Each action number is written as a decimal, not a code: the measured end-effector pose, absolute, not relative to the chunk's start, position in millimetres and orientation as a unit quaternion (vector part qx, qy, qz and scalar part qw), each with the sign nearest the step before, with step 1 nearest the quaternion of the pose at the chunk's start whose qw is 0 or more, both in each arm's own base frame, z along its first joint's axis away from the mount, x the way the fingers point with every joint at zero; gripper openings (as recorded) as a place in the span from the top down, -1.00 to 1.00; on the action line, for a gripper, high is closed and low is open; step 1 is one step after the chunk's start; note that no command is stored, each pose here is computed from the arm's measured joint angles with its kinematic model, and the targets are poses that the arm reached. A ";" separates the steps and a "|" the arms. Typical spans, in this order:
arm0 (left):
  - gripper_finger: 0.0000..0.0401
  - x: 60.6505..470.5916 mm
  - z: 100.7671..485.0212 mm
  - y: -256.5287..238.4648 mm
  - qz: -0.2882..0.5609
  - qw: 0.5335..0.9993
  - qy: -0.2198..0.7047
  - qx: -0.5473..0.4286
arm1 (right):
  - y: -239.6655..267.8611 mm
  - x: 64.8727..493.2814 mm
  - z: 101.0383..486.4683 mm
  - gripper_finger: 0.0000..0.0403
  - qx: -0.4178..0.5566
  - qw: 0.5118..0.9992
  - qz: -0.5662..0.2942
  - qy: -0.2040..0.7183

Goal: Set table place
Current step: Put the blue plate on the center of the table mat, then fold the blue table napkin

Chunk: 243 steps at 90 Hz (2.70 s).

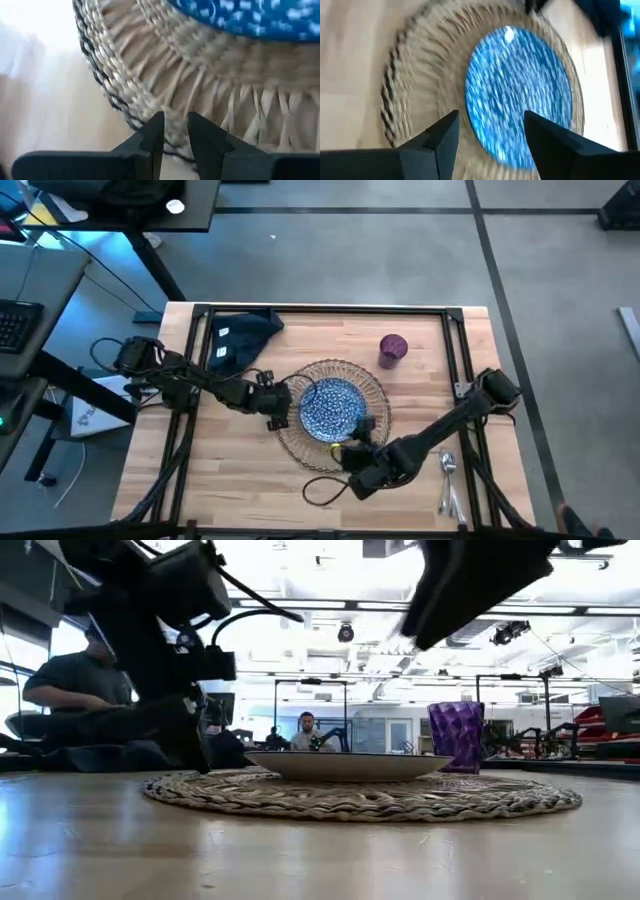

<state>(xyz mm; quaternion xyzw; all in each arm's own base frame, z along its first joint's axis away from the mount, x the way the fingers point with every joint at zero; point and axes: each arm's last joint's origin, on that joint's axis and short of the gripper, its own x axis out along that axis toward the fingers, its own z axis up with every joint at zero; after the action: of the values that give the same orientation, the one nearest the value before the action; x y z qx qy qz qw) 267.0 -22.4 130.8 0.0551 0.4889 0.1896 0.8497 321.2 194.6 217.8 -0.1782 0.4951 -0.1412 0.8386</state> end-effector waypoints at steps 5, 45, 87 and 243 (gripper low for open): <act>0.66 271.3 132.9 -16.2 0.190 0.857 0.475 0.057 | 193.2 318.9 215.8 0.06 -0.158 0.837 -0.166 0.497; 0.66 285.2 137.6 25.1 0.203 0.871 0.447 0.029 | 141.7 347.2 149.8 0.20 -0.016 0.874 -0.217 0.436; 0.66 297.8 106.8 49.9 0.178 0.879 0.442 -0.012 | 149.3 341.5 142.3 0.20 -0.063 0.870 -0.132 0.471; 0.66 210.6 176.9 -39.1 0.076 0.915 0.391 -0.064 | 157.0 279.5 177.0 0.20 -0.060 0.738 -0.124 0.660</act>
<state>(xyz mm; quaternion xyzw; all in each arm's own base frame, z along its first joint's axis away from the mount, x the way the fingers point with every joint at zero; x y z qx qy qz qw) 210.6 -39.1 176.9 -0.0638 0.3910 0.0765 0.9150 279.5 157.0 177.0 -0.0602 0.6603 -0.1244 0.7382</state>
